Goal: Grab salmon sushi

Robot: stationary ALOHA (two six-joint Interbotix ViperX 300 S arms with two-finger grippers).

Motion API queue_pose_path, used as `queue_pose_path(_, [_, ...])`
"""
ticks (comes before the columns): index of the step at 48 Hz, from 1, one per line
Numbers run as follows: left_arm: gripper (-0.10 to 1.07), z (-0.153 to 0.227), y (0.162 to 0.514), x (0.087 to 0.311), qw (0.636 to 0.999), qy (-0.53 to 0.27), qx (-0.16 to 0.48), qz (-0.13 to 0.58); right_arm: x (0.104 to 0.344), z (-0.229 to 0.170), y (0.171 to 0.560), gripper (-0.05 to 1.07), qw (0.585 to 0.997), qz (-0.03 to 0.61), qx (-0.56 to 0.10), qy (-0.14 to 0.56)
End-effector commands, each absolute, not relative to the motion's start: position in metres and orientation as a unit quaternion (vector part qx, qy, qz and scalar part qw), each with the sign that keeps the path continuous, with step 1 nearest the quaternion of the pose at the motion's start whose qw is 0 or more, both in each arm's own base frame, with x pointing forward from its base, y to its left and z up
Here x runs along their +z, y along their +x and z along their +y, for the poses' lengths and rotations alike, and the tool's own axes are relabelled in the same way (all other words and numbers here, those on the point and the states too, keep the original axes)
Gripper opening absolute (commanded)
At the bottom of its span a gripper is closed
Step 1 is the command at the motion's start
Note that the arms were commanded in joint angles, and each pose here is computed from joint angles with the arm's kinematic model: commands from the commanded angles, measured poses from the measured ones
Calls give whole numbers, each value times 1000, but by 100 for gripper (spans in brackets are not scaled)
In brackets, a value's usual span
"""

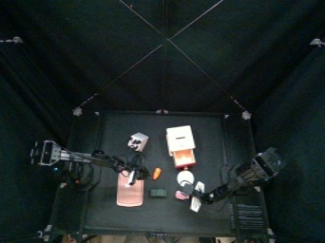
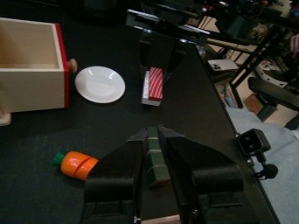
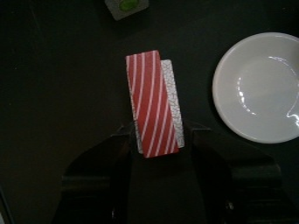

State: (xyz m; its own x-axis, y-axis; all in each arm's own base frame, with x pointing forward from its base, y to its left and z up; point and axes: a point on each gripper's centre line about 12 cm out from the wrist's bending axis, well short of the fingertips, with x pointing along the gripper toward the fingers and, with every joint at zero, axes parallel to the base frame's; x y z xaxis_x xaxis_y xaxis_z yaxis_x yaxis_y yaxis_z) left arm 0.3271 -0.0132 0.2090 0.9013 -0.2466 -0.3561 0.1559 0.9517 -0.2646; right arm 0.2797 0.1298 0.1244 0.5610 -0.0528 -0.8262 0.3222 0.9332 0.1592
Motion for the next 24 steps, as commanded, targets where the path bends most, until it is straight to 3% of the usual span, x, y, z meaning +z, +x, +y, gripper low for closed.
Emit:
queue_pose_path(1, [62,-10,329,218,971,-114,-102,183,140,132,285,65,878,438,-101,164])
queue_pose_path(24, [62,-9,329,217,971,-116,-99,184,156,116,289,65,884,416,-117,178])
